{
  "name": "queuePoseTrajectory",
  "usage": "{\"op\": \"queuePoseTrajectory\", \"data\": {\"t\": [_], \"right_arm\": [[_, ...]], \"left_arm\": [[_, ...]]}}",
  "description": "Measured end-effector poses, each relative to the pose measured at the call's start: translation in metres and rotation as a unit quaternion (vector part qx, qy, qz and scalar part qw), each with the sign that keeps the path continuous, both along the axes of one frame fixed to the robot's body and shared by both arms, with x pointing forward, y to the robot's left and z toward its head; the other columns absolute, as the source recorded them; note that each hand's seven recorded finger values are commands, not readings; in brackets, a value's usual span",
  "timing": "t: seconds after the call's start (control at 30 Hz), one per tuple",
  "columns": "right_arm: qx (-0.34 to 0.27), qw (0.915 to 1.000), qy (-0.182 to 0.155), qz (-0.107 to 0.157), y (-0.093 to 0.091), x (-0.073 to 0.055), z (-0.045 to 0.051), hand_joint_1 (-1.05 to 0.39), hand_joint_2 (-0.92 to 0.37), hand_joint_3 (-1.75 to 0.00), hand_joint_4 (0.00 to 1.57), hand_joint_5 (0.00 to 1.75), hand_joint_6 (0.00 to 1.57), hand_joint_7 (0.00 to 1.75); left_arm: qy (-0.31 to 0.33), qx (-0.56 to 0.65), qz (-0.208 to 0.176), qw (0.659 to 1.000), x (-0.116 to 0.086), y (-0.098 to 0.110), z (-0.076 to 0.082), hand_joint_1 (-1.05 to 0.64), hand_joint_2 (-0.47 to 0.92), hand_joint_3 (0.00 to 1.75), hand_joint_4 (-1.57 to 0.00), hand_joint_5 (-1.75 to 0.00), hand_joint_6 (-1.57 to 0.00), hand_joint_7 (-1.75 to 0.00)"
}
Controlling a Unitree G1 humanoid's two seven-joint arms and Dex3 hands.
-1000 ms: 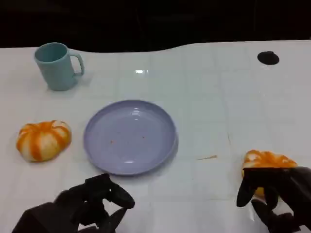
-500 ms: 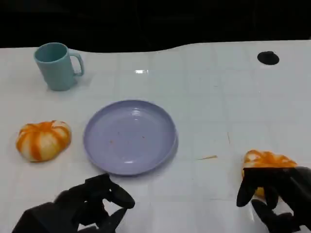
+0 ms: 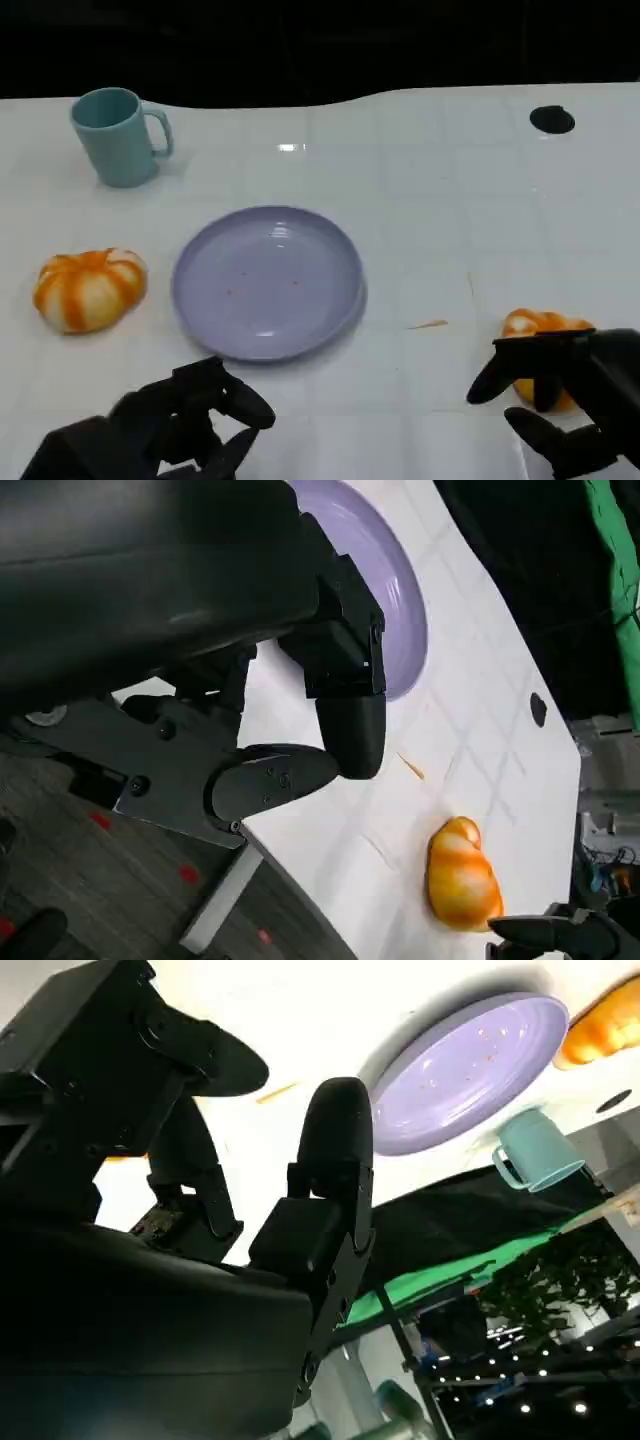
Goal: Grasp the bread from the table and place it into the plate.
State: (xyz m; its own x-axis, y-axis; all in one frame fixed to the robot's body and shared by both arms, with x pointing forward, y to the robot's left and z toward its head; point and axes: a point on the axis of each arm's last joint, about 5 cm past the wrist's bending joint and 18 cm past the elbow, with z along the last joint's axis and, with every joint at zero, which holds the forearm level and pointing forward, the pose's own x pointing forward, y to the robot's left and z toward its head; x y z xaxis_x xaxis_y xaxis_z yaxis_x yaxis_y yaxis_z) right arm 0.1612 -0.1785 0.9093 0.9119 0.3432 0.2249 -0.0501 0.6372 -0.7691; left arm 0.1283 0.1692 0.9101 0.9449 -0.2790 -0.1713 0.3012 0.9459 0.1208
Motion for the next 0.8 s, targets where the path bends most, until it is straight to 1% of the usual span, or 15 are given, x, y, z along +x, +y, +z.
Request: {"op": "queuePoseTrajectory", "data": {"t": [0.07, 0.13, 0.2, 0.23, 0.27, 0.37, 0.4, 0.47, 0.57, 0.7, 0.8], "right_arm": [[-0.013, 0.9999, -0.007, -0.003, 0.000, 0.000, 0.0030, -0.20, -0.28, -0.96, 0.85, 1.14, 0.95, 0.52], [-0.028, 0.9995, -0.009, -0.010, 0.000, -0.001, 0.0065, -0.23, -0.35, -0.82, 0.79, 1.04, 0.92, 0.42], [-0.050, 0.9986, -0.006, -0.015, -0.001, -0.001, 0.0103, -0.30, -0.45, -0.65, 0.71, 0.90, 0.87, 0.29], [-0.067, 0.9976, -0.005, -0.018, -0.002, -0.001, 0.0128, -0.32, -0.48, -0.58, 0.70, 0.85, 0.87, 0.25], [-0.082, 0.9965, -0.004, -0.020, -0.003, -0.001, 0.0150, -0.33, -0.51, -0.54, 0.65, 0.81, 0.83, 0.21], [-0.120, 0.9925, 0.002, -0.026, -0.004, -0.002, 0.0228, -0.37, -0.68, -0.22, 0.41, 0.60, 0.67, 0.05], [-0.137, 0.9902, 0.008, -0.026, -0.005, -0.003, 0.0267, -0.39, -0.72, -0.16, 0.35, 0.55, 0.61, 0.02], [-0.165, 0.9856, 0.020, -0.030, -0.006, -0.004, 0.0343, -0.41, -0.75, -0.08, 0.27, 0.49, 0.52, 0.00], [-0.193, 0.9799, 0.032, -0.037, -0.005, -0.006, 0.0444, -0.45, -0.77, -0.05, 0.18, 0.44, 0.43, 0.00], [-0.223, 0.9729, 0.039, -0.048, -0.004, -0.008, 0.0531, -0.49, -0.78, -0.02, 0.11, 0.41, 0.37, 0.00], [-0.239, 0.9684, 0.046, -0.055, -0.003, -0.009, 0.0563, -0.51, -0.79, -0.02, 0.06, 0.40, 0.33, 0.00]], "left_arm": [[0.000, 0.000, 0.000, 1.000, 0.000, 0.000, 0.000, -0.24, 0.81, 0.65, -0.66, -1.75, -0.61, -1.29], [0.000, 0.000, 0.000, 1.000, 0.000, 0.000, 0.000, -0.24, 0.81, 0.65, -0.66, -1.75, -0.62, -1.29], [0.000, 0.000, 0.000, 1.000, 0.000, 0.000, 0.000, -0.24, 0.81, 0.65, -0.66, -1.75, -0.62, -1.29], [0.000, 0.000, 0.000, 1.000, 0.000, 0.000, 0.000, -0.24, 0.81, 0.65, -0.66, -1.75, -0.62, -1.29], [0.000, 0.000, 0.001, 1.000, 0.000, 0.000, 0.000, -0.24, 0.81, 0.65, -0.66, -1.75, -0.62, -1.29], [0.000, -0.001, 0.001, 1.000, 0.000, 0.000, 0.000, -0.24, 0.81, 0.65, -0.66, -1.75, -0.62, -1.29], [0.000, -0.001, 0.001, 1.000, 0.000, 0.000, 0.000, -0.24, 0.81, 0.65, -0.65, -1.75, -0.62, -1.29], [0.000, -0.001, 0.001, 1.000, 0.000, 0.000, 0.000, -0.24, 0.81, 0.66, -0.65, -1.75, -0.62, -1.29], [0.000, -0.001, 0.001, 1.000, 0.000, 0.000, 0.000, -0.24, 0.81, 0.66, -0.64, -1.75, -0.62, -1.29], [0.001, 0.000, 0.001, 1.000, 0.000, 0.000, -0.001, -0.25, 0.81, 0.66, -0.63, -1.75, -0.62, -1.29], [0.001, 0.000, 0.000, 1.000, 0.000, 0.000, -0.001, -0.26, 0.80, 0.65, -0.64, -1.75, -0.62, -1.29]]}}
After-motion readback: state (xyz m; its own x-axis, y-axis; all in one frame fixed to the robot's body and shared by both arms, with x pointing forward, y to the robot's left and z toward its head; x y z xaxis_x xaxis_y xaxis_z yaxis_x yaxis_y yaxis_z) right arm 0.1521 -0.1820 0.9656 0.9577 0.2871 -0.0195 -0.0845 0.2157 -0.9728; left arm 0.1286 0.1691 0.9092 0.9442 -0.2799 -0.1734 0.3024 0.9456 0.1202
